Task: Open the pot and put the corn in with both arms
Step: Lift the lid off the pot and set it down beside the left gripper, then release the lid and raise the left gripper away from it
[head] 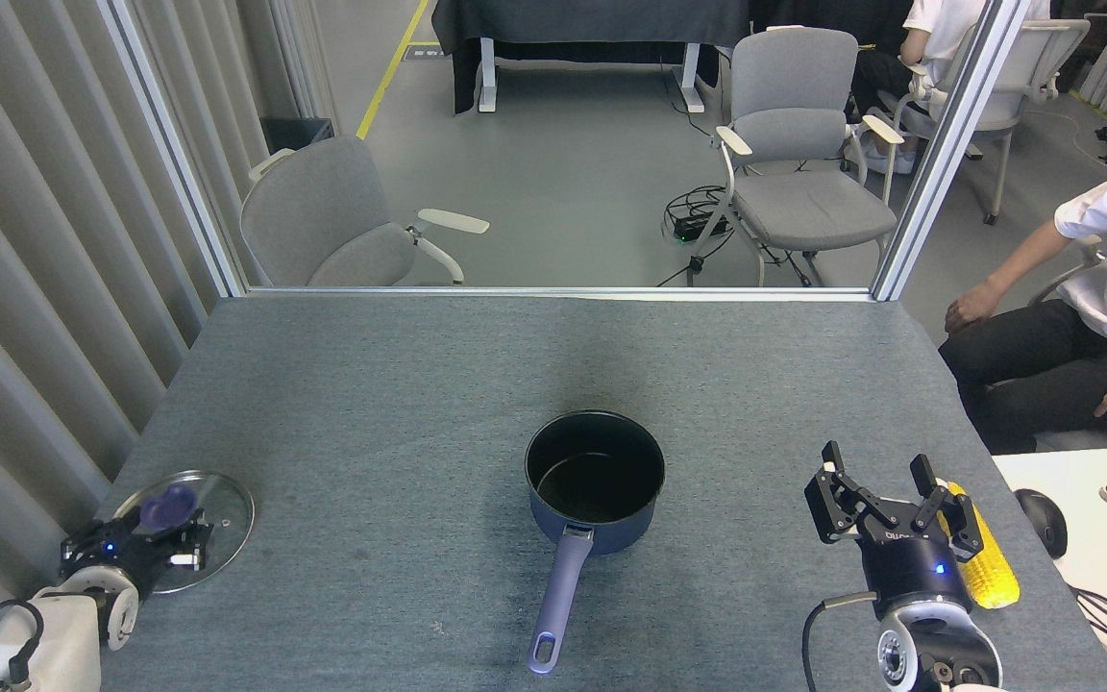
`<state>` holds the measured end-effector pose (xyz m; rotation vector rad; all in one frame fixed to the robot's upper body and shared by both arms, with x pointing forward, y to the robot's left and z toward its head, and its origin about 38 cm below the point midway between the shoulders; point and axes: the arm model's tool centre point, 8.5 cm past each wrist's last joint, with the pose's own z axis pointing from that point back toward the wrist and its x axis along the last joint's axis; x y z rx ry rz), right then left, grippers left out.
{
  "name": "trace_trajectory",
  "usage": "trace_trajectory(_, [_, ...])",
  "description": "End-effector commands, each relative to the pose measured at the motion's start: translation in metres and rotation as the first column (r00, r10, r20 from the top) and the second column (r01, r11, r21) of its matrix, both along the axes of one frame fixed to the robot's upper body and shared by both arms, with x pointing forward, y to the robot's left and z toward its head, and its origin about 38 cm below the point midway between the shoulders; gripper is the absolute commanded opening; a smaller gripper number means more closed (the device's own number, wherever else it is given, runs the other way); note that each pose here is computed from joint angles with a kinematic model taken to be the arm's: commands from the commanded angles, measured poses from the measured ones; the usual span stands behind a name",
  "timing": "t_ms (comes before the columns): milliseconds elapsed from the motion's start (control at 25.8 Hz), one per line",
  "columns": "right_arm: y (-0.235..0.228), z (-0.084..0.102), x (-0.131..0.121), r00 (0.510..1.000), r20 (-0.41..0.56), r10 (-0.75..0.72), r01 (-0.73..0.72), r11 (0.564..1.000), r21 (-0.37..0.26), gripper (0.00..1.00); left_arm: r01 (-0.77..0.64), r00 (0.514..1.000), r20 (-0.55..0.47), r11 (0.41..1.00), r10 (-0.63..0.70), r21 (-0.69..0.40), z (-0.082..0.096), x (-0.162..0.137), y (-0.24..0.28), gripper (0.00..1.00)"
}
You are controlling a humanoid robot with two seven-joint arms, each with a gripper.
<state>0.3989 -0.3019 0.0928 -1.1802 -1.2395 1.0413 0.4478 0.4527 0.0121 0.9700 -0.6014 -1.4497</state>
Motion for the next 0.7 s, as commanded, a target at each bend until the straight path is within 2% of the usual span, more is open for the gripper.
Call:
trace_trajectory(0, [0.000,0.000,0.000,1.000,0.000,0.000,0.000,1.000,-0.001,1.00,0.069,0.994,0.080,0.998,-0.069,0.002,0.013,0.004,-0.013,0.98])
trace_trajectory(232, [0.000,0.000,0.000,1.000,-0.002,0.000,0.000,1.000,-0.001,1.00,0.102,0.963,0.253,0.995,-0.098,-0.002,0.055,-0.001,-0.020,0.98])
trace_trajectory(348, [0.000,0.000,0.000,1.000,0.000,0.000,0.000,1.000,-0.001,1.00,0.137,0.927,0.351,0.991,-0.132,0.012,0.081,0.002,-0.031,0.98])
trace_trajectory(464, [0.000,-0.001,0.000,1.000,-0.003,0.000,0.000,1.000,0.001,1.00,0.194,0.861,0.472,0.980,-0.191,0.042,0.107,0.003,-0.049,0.98])
trace_trajectory(542, [0.000,0.000,0.000,1.000,-0.002,0.000,0.000,1.000,-0.001,1.00,0.246,0.791,0.562,0.967,-0.242,0.070,0.126,-0.002,-0.066,0.99])
trace_trajectory(658, [0.000,0.000,0.000,1.000,-0.002,0.000,0.000,1.000,-0.001,1.00,0.326,0.698,0.670,0.945,-0.253,0.017,0.128,-0.017,-0.120,0.99])
